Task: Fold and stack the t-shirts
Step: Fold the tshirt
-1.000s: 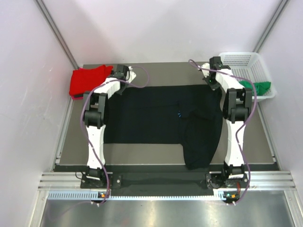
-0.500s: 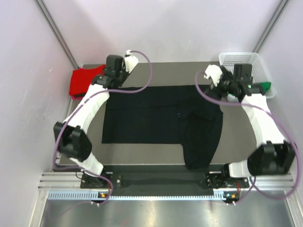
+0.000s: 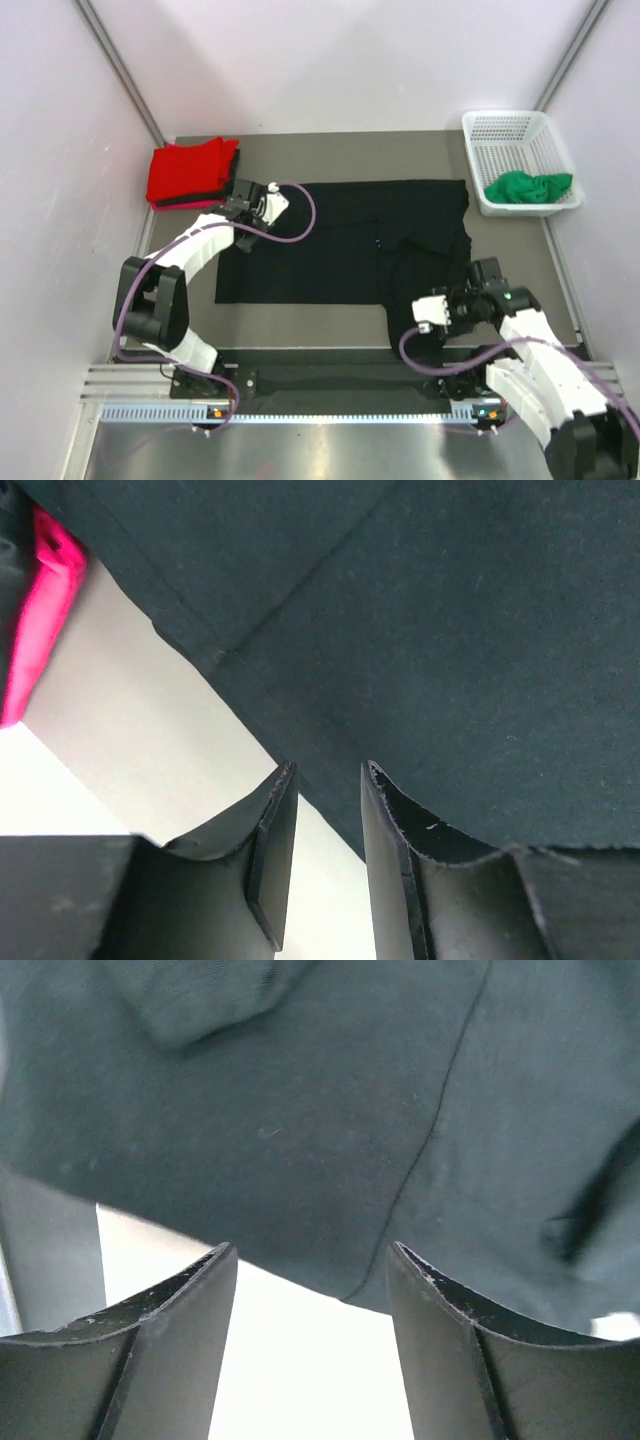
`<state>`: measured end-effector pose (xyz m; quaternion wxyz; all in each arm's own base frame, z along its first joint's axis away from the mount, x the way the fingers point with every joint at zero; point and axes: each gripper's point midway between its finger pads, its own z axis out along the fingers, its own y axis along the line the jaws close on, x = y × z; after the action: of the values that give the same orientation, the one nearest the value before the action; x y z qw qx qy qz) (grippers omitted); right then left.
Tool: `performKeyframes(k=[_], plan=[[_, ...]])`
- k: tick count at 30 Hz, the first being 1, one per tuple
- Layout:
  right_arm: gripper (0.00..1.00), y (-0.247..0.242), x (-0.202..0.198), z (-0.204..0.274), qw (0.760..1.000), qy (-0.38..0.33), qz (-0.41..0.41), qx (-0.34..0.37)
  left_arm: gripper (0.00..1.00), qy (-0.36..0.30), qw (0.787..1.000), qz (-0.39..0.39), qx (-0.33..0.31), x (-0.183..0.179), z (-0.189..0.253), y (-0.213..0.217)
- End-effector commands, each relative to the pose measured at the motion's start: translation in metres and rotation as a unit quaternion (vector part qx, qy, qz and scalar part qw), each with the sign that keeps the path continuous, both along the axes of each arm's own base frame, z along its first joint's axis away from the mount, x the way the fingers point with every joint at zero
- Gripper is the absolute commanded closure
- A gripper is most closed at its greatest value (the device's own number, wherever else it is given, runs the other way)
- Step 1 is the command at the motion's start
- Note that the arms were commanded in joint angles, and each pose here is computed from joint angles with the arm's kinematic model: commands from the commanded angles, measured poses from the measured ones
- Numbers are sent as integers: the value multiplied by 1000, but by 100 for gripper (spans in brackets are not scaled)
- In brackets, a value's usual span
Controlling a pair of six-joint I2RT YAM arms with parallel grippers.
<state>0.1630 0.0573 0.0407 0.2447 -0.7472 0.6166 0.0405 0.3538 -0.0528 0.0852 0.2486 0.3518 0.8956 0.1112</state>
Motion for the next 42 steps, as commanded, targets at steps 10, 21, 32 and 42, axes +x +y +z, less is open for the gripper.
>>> performKeyframes(k=[10,21,32,42], plan=[[37,13,-44,4,985,-15,171,3,63,0,1000,-15,-21,-7,4,-6],[44,26,38,23,990,76,-98,67,64,68,996,-37,-40,-14,-25,-16],[45,31,147,50,963,11,-225,148,66,134,971,-113,-160,-11,-21,-80],[46,29,186,68,942,21,-285,176,49,269,822,-107,-491,25,22,-263]])
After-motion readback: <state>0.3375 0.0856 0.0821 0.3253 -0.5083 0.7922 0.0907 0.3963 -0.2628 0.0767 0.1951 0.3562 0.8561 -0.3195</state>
